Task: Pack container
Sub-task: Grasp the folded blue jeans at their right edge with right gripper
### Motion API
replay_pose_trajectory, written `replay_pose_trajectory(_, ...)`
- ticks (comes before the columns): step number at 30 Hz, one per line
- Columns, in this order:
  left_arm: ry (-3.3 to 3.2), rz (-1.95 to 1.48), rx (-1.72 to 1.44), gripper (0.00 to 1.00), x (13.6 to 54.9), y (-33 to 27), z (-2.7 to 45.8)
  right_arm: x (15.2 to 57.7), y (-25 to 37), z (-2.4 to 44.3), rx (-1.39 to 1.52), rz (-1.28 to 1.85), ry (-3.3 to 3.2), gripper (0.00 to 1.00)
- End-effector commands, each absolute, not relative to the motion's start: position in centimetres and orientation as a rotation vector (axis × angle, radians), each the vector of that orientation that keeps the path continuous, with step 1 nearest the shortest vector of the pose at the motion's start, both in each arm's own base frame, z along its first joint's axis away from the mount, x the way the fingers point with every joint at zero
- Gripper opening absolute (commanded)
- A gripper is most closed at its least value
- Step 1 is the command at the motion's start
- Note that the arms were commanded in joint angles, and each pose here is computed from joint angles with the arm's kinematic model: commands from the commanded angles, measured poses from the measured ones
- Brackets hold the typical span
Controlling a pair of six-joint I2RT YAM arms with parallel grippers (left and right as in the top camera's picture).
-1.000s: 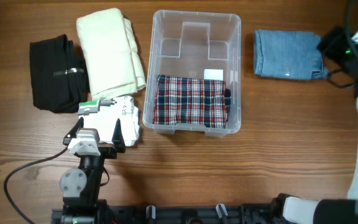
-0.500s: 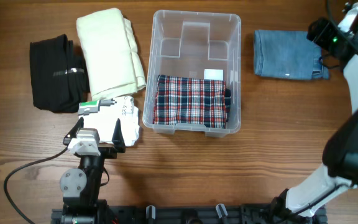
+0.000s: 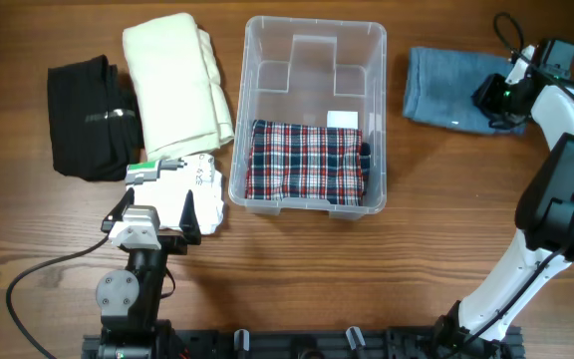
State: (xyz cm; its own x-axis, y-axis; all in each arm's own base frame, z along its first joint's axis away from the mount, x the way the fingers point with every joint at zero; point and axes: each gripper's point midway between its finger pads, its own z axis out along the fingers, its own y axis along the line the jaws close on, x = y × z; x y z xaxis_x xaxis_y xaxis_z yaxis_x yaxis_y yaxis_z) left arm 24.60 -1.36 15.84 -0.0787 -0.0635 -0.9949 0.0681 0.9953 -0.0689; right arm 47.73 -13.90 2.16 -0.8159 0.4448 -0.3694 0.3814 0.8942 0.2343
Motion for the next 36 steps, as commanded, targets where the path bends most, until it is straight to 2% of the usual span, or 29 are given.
replay_pose_trajectory(1, 1.653, -0.115, 0.033, 1.00, 24.6, -1.8, 15.5, 44.3, -12.8, -0.3, 0.716, 0.224, 2.779, 0.46)
replay_pose_trajectory(4, 1.652, -0.115, 0.033, 1.00, 24.6, -1.8, 15.5, 42.5, -11.8, -0.7, 0.744, 0.243, 2.856, 0.49)
replay_pose_trajectory(9, 1.652, -0.115, 0.033, 1.00, 24.6, -1.8, 15.5, 42.2, -10.9, 0.8, 0.740, 0.309, 2.852, 0.56)
replay_pose_trajectory(13, 1.652, -0.115, 0.033, 1.00, 24.6, -1.8, 15.5, 43.9, -11.3, 6.3, 0.682, 0.292, 2.707, 0.69)
replay_pose_trajectory(14, 1.652, -0.115, 0.033, 1.00, 24.6, -1.8, 15.5, 44.2, -11.6, 7.9, 0.671, 0.271, 2.668, 0.75)
replay_pose_trajectory(18, 1.652, -0.115, 0.033, 1.00, 24.6, -1.8, 15.5, 43.4, -13.8, 13.4, 0.784, 0.098, 2.530, 0.80)
replay_pose_trajectory(20, 1.652, -0.115, 0.033, 1.00, 24.6, -1.8, 15.5, 42.3, -14.9, 15.2, 0.870, 0.013, 2.478, 0.89)
replay_pose_trajectory(21, 1.652, -0.115, 0.033, 1.00, 24.6, -1.8, 15.5, 41.8, -15.3, 15.6, 0.910, -0.011, 2.467, 0.98)
replay_pose_trajectory(29, 1.652, -0.115, 0.033, 1.00, 24.6, -1.8, 15.5, 39.6, -16.6, 12.1, 1.022, 0.066, 2.544, 1.00)
replay_pose_trajectory(36, 1.652, -0.115, 0.033, 1.00, 24.6, -1.8, 15.5, 41.2, -15.3, 8.9, 0.997, 0.221, 2.591, 1.00)
